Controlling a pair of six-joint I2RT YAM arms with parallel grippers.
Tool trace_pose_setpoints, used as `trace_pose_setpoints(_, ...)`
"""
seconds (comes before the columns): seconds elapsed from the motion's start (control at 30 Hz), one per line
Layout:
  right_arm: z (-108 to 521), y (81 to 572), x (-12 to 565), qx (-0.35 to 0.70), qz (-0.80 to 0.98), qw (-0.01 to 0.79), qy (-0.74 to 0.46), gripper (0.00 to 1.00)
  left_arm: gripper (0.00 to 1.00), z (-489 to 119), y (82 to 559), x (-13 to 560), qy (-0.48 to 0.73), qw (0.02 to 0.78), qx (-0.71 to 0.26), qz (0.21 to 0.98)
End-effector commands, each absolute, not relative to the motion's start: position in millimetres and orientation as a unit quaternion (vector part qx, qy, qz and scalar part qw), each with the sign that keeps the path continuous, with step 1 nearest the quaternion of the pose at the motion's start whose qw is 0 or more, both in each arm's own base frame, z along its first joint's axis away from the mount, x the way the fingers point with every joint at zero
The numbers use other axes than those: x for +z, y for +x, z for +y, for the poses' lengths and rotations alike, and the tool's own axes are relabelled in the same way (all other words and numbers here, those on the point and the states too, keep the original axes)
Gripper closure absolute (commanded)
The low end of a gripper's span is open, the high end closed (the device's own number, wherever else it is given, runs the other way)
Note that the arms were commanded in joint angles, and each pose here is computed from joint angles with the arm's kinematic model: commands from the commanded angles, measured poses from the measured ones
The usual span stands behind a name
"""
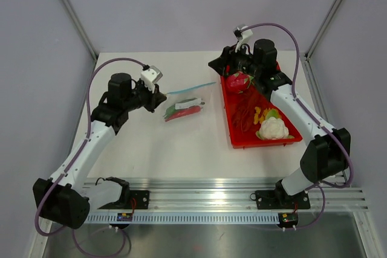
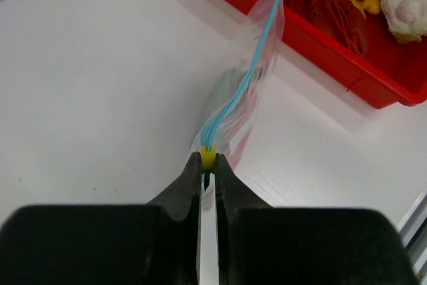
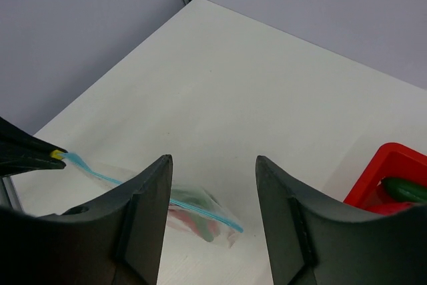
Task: Place the food in the zip-top bag and seal the zipper
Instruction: Place the zipper food storage bag at the center of the board, then reset both arms
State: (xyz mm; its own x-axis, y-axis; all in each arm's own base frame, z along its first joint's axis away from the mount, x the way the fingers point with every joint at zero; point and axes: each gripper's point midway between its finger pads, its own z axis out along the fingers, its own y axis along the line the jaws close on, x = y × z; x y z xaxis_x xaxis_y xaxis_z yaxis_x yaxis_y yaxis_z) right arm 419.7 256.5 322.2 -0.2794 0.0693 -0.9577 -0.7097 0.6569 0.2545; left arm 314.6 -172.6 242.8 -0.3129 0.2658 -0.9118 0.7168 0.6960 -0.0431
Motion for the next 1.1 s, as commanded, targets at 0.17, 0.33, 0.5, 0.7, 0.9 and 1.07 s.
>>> trace_pose_setpoints(0.17,237.2,413.1,319.5,0.317,0.727,0.578,-0.193,0.37,0.4,-187.1,244.3,241.5,0.329,0.495,-0.328,0.734)
trace_pose_setpoints(0.33,224.4,397.5,296.9,0.303,0.749,0.565,-0.169,0.3,0.01,-173.2,238.6,244.8,0.293,0.507,-0.304,0.752)
trace_pose_setpoints(0.5,198.1,395.2,295.9,0.248,0.79,0.548,-0.119,0.22,0.01,-160.0,256.2,290.1,0.255,0.563,-0.263,0.741)
trace_pose_setpoints(0.7,127.7,383.5,293.7,0.131,0.825,0.546,0.062,0.01,0.01,-147.9,283.2,289.9,0.144,0.541,-0.247,0.791)
trace_pose_setpoints(0.9,55.8,344.7,270.6,-0.025,0.849,0.499,0.171,0.0,0.01,-146.4,298.8,273.6,0.08,0.503,-0.246,0.824)
trace_pose_setpoints(1.07,30.5,321.5,248.8,-0.09,0.859,0.461,0.204,0.01,0.01,-142.2,303.9,275.3,0.061,0.522,-0.241,0.816)
